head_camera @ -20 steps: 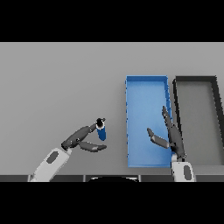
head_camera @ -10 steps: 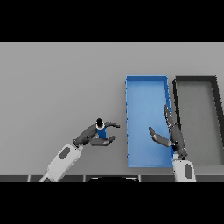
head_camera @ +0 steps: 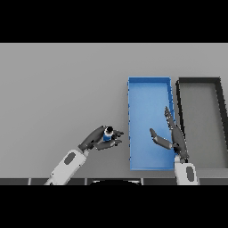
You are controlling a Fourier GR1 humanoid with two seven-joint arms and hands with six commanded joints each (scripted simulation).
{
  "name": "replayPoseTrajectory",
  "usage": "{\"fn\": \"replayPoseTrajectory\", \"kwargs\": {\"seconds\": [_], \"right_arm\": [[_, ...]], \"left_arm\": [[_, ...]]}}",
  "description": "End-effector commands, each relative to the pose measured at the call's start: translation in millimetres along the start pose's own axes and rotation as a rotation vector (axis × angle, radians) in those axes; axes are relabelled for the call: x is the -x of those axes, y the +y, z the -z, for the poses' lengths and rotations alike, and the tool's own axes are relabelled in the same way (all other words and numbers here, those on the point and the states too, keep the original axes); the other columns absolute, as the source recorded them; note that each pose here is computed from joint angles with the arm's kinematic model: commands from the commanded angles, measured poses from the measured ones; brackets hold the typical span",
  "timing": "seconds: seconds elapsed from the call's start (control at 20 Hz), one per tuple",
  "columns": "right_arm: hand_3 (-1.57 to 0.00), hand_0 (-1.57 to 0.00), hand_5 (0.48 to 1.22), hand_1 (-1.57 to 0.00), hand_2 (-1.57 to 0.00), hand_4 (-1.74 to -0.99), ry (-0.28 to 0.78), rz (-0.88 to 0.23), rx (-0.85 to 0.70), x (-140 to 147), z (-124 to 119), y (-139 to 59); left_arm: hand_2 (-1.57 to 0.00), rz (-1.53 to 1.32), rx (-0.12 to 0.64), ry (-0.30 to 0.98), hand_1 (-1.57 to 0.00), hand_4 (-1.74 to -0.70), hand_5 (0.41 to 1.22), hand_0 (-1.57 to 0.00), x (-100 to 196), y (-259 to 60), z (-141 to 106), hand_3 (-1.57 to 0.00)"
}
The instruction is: Pick up the blue pipe and place it into the blue bin.
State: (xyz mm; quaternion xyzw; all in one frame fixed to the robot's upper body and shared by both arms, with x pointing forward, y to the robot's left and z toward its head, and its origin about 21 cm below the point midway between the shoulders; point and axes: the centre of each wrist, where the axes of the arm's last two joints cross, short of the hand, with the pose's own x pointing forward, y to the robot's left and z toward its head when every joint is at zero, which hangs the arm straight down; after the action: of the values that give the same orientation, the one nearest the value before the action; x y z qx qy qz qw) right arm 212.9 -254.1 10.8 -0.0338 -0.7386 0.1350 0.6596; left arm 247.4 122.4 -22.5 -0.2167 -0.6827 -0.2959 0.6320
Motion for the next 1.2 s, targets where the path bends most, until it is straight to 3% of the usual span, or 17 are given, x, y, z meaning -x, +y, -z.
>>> {"fn": "replayPoseTrajectory", "kwargs": {"seconds": [0.0, 0.25, 0.5, 0.85, 1.15], "right_arm": [[0.0, 0.0, 0.621, 0.0, 0.0, -1.245, 0.005, 0.0, -0.003, 0, -1, -0.3], [0.0, 0.0, 0.629, 0.0, 0.0, -1.228, 0.011, -0.021, 0.005, 0, -1, -0.3], [0.0, 0.0, 0.639, 0.0, 0.0, -1.215, -0.015, -0.013, 0.006, 1, -1, -7.3], [0.0, 0.0, 0.629, 0.0, 0.0, -1.174, -0.006, -0.017, 0.025, 5, -13, -0.7], [0.0, 0.0, 0.618, 0.0, 0.0, -1.197, -0.004, 0.0, 0.055, 12, -23, 4.9]], "left_arm": [[-1.48, -0.002, -0.006, -0.026, -1.47, -1.69, 1.179, -1.45, -5, 1, 0, -1.39], [-1.54, 0.007, 0.044, -0.17, -1.54, -1.72, 1.207, -1.53, -42, -3, 13, -1.44], [-1.56, 0.024, 0.096, -0.169, -1.56, -1.72, 1.216, -1.56, -73, -5, 25, -1.45], [-1.57, 0.019, 0.133, -0.142, -1.57, -1.73, 1.219, -1.57, -75, -7, 19, -1.44], [-1.57, 0.033, 0.13, -0.149, -1.57, -1.73, 1.22, -1.57, -81, -9, 24, -1.44]]}}
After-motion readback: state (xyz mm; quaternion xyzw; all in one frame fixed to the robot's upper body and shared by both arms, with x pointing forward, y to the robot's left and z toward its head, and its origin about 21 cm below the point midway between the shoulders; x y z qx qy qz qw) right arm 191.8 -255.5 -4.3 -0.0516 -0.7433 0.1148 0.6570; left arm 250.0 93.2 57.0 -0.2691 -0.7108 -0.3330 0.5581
